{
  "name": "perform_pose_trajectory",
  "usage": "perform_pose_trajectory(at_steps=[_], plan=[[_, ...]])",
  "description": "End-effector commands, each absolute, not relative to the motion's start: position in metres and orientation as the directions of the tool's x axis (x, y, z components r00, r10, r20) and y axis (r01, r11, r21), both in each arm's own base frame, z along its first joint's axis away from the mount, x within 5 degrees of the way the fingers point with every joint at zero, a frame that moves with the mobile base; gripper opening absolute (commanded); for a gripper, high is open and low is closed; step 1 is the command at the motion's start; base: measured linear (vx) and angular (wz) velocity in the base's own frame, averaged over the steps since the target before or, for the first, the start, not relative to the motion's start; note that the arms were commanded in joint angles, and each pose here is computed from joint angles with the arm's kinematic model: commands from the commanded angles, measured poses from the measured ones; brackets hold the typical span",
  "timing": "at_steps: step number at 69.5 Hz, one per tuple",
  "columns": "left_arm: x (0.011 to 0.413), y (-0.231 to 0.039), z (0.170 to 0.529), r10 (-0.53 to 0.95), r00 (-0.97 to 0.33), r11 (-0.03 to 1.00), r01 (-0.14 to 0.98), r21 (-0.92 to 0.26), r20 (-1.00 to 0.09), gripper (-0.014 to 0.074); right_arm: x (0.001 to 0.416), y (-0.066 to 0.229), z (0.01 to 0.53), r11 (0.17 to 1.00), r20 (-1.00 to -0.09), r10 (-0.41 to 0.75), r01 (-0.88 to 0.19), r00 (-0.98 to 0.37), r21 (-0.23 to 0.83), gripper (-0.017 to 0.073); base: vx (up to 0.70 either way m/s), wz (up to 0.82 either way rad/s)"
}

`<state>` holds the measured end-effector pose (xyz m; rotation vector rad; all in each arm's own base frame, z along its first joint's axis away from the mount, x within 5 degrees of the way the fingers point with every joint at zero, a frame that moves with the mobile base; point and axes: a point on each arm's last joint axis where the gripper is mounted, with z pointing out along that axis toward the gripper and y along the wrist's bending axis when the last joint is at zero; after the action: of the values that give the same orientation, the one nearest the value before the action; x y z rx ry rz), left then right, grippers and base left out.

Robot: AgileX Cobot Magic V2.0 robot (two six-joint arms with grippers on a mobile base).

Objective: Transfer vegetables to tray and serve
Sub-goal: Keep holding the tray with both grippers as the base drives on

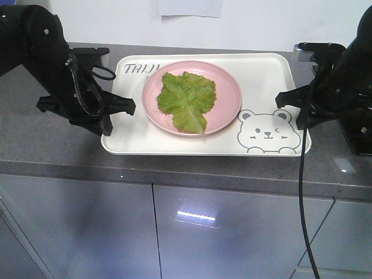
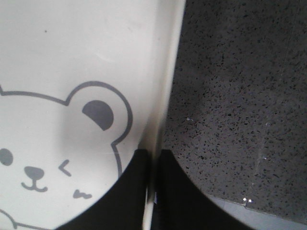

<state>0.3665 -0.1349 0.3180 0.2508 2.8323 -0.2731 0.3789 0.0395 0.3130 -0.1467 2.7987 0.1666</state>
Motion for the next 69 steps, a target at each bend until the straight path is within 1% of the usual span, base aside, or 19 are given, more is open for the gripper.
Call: perform_pose_trajectory(at_steps=[1, 69], plan=[[0.3553, -0.1454, 0.3555, 0.129, -0.896, 0.933, 0.255, -0.255, -0.424, -0.0006, 0.3731, 0.0489, 0.3456, 0.975, -0.467, -0.079, -0.167, -0.881, 0.150, -0.0007, 0.05, -0.02], [0.3553, -0.1454, 0.3555, 0.129, -0.896, 0.933, 0.255, -0.255, -0.424, -0.0006, 0.3731, 0.0489, 0.3456, 0.975, -0.467, -0.079, -0.167, -0.881, 0.150, -0.0007, 0.05, -0.03]])
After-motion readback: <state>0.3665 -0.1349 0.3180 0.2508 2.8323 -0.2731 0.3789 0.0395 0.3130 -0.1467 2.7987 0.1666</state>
